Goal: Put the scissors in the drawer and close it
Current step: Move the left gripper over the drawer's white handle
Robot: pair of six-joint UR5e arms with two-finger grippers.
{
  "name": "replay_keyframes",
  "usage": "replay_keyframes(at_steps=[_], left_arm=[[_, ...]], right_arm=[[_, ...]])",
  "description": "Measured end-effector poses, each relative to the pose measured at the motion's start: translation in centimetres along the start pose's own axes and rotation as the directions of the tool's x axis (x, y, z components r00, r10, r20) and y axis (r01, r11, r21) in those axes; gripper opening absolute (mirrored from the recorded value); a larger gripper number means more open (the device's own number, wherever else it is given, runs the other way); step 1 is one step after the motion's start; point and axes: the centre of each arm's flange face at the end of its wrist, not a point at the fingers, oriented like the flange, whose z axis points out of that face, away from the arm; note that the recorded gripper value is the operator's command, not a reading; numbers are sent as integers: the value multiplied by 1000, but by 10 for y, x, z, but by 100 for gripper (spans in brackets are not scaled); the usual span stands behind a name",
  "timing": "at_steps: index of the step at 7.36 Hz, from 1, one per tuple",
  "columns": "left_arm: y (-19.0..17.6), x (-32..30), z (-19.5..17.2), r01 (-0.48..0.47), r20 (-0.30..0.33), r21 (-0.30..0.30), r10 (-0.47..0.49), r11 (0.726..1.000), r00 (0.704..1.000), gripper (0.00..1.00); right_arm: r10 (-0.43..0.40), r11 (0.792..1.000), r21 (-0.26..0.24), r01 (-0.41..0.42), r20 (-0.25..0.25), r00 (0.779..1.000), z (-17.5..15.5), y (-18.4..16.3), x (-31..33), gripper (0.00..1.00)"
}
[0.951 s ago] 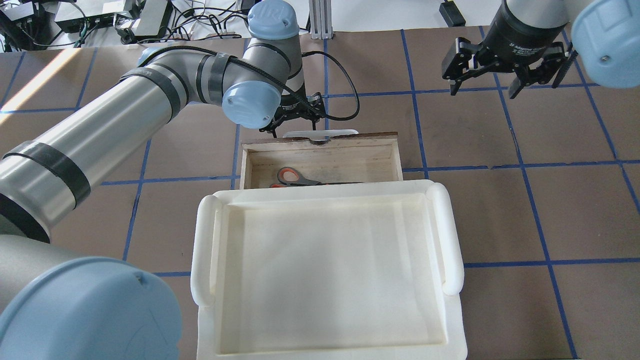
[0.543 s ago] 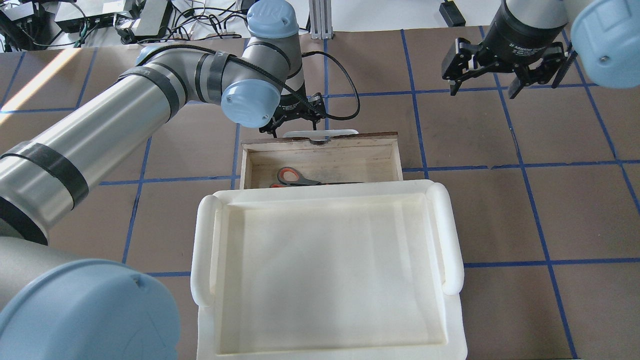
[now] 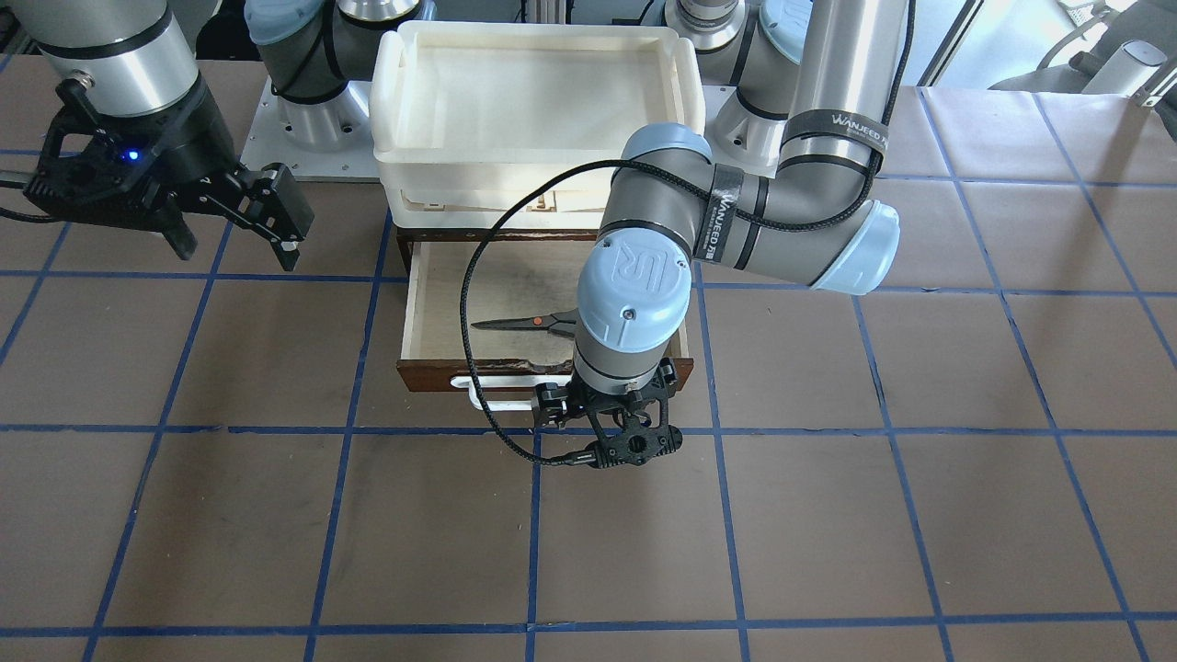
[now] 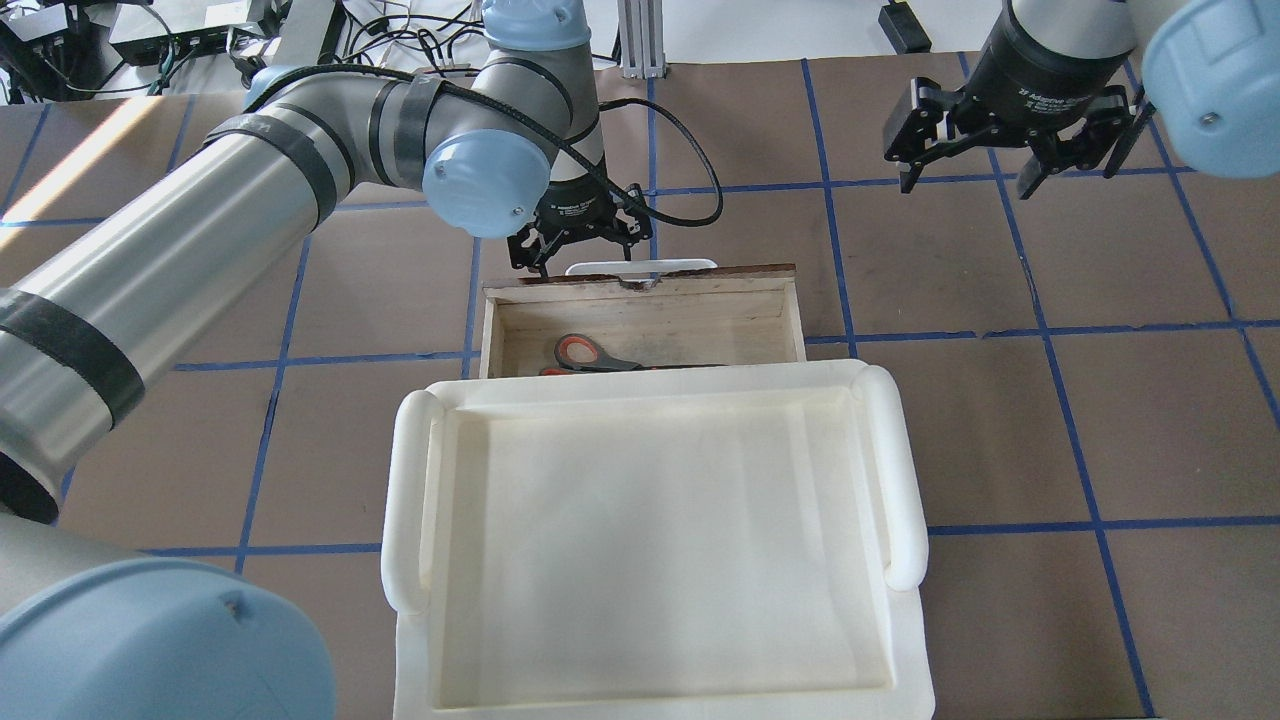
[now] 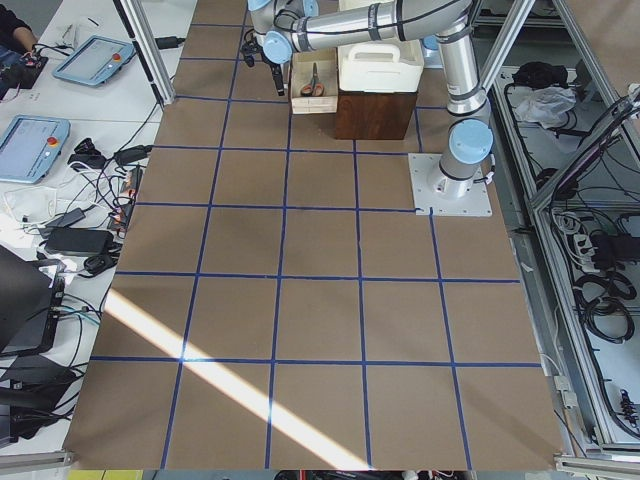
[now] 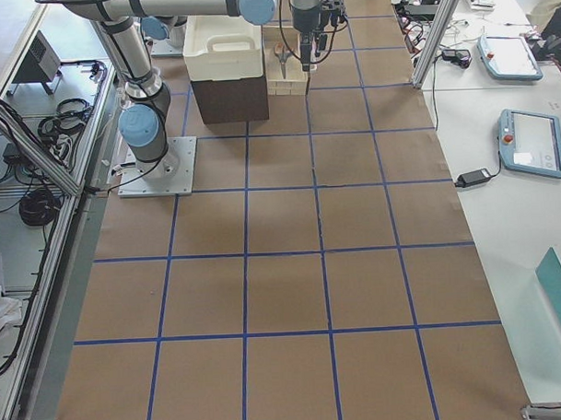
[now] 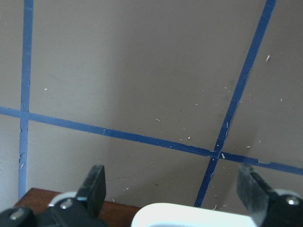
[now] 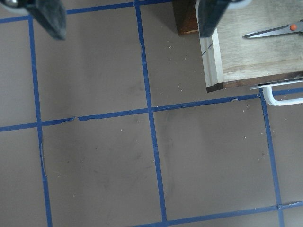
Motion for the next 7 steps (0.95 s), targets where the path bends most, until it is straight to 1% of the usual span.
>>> replay_keyframes(at_steps=[7], left_arm=[[22,-12,-12,7,57,-103,-1,995,998,100]], right_arm=[[-7,1000,-5,7,2,1000,3,-1,0,98]])
